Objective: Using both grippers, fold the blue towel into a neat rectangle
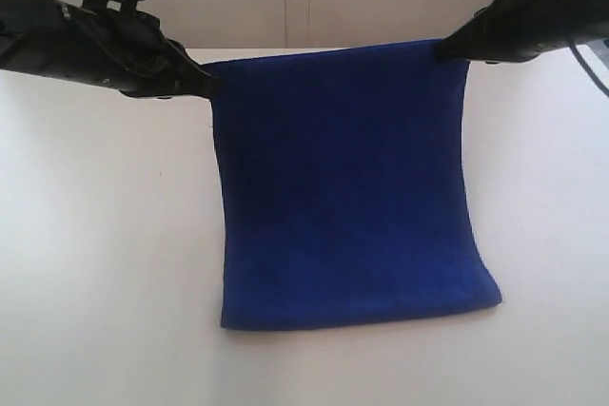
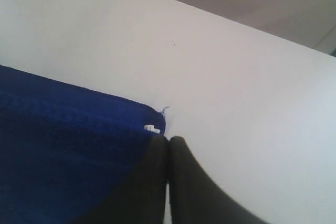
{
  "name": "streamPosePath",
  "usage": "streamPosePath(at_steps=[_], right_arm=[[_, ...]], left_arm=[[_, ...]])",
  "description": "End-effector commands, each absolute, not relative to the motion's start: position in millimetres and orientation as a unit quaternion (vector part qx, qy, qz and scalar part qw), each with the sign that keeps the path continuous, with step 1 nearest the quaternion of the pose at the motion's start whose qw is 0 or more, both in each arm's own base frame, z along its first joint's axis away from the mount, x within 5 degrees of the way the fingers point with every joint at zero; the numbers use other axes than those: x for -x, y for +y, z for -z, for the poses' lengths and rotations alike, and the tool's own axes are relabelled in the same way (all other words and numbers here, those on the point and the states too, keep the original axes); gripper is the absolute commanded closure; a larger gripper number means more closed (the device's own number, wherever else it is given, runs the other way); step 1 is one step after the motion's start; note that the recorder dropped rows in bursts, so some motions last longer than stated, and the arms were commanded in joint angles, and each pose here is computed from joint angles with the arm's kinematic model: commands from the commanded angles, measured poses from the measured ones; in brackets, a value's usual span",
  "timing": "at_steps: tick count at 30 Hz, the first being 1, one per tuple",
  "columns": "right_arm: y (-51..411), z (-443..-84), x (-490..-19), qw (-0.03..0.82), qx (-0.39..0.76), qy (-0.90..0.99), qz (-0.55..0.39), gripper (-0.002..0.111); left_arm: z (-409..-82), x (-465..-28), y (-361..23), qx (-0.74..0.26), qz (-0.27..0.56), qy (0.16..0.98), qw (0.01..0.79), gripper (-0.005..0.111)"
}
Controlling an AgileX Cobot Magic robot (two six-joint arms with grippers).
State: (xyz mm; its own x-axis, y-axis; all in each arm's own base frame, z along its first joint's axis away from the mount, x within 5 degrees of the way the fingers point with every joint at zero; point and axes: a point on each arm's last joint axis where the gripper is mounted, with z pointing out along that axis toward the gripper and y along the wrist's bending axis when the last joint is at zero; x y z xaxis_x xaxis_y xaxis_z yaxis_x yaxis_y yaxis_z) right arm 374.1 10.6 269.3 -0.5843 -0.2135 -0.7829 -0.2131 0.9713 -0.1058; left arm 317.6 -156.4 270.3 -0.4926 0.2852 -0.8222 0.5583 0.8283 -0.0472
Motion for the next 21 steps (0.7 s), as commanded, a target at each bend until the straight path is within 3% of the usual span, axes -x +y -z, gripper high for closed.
streamPosePath(at_steps=[1,11,21], right_arm=[[8,-267,-388,0.455,0.118,0.883,0.012,0.108],[7,-252,-409,0.453,0.116,0.884,0.016,0.108],[6,-232,-434,0.448,0.113,0.886,0.019,0.108]], left_arm=[[-262,-328,-155,-0.23,0.139,0.851,0.451,0.107],[-270,-355,-164,-0.237,0.125,0.834,0.481,0.107],[-240,-386,-170,-0.232,0.118,0.849,0.46,0.107]])
